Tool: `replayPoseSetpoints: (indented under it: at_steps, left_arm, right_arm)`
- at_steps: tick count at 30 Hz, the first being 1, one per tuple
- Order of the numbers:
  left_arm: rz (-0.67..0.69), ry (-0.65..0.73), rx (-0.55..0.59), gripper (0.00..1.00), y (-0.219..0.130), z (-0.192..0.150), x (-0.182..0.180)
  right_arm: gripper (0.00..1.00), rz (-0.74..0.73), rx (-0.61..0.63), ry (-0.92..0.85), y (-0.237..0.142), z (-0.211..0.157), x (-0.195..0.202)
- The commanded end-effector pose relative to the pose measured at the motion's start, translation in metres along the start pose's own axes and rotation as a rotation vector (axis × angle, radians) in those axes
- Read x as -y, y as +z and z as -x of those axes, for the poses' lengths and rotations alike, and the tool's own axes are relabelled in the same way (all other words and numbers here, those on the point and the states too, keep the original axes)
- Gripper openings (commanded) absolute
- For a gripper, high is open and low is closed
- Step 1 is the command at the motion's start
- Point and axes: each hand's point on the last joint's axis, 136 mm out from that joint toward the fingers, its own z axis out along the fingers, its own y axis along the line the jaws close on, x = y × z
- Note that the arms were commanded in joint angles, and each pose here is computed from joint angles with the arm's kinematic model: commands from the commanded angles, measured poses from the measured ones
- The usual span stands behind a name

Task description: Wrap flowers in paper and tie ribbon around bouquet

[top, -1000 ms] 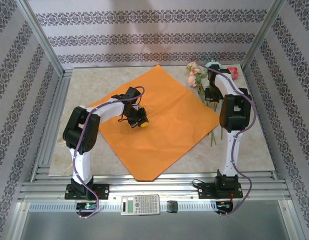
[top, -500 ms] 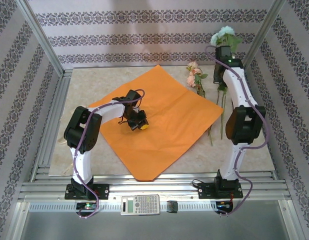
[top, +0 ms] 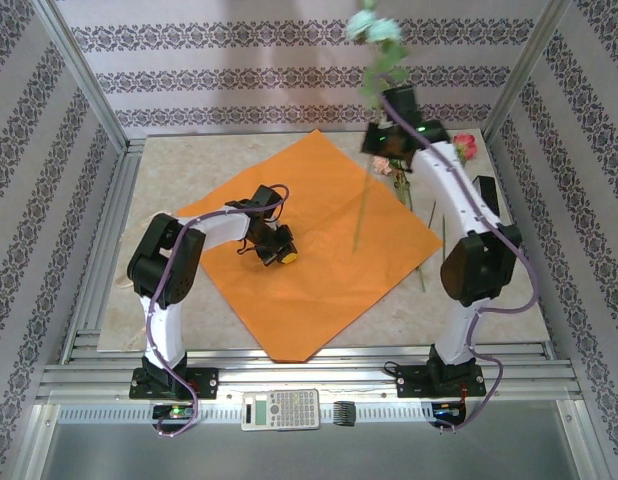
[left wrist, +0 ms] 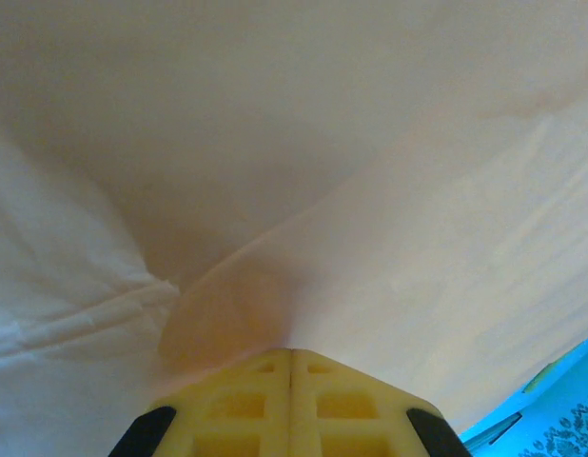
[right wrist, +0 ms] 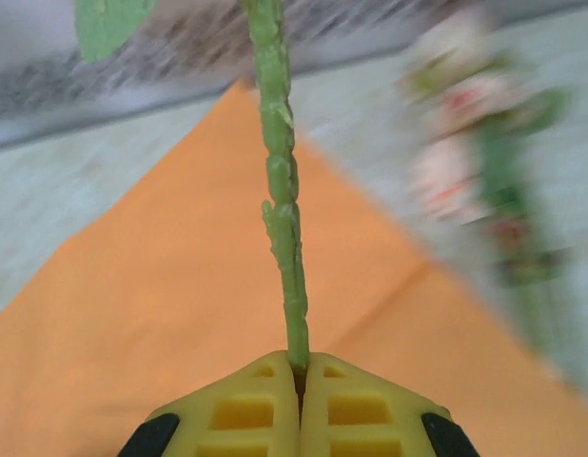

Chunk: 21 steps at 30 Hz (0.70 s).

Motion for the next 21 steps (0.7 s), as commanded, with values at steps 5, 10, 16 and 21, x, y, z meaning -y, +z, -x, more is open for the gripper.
replayPoseSetpoints:
  at_steps: [5,10,16,21]
  left_arm:
    - [0.004,0.005,0.122,0.0,-0.047,0.006,0.004]
    - [0.023,-0.055,0.106,0.0,-0.034,0.004,-0.027]
    - [0.029,-0.071,0.092,0.0,-0.024,0.003,-0.035]
    - [0.023,-0.084,0.073,0.0,-0.018,-0.001,-0.038]
  right_arm:
    - [0.0,0.241,-0.29,0.2,0.088,-0.101,-0.093]
    - [0.0,0.248,-0.42,0.151,0.131,-0.148,-0.109]
    - [0.0,0.179,-0.533,0.12,0.16,-0.193,-0.091]
    - [0.47,0.139,-0.511,-0.011,0.135,-0.174,-0.084]
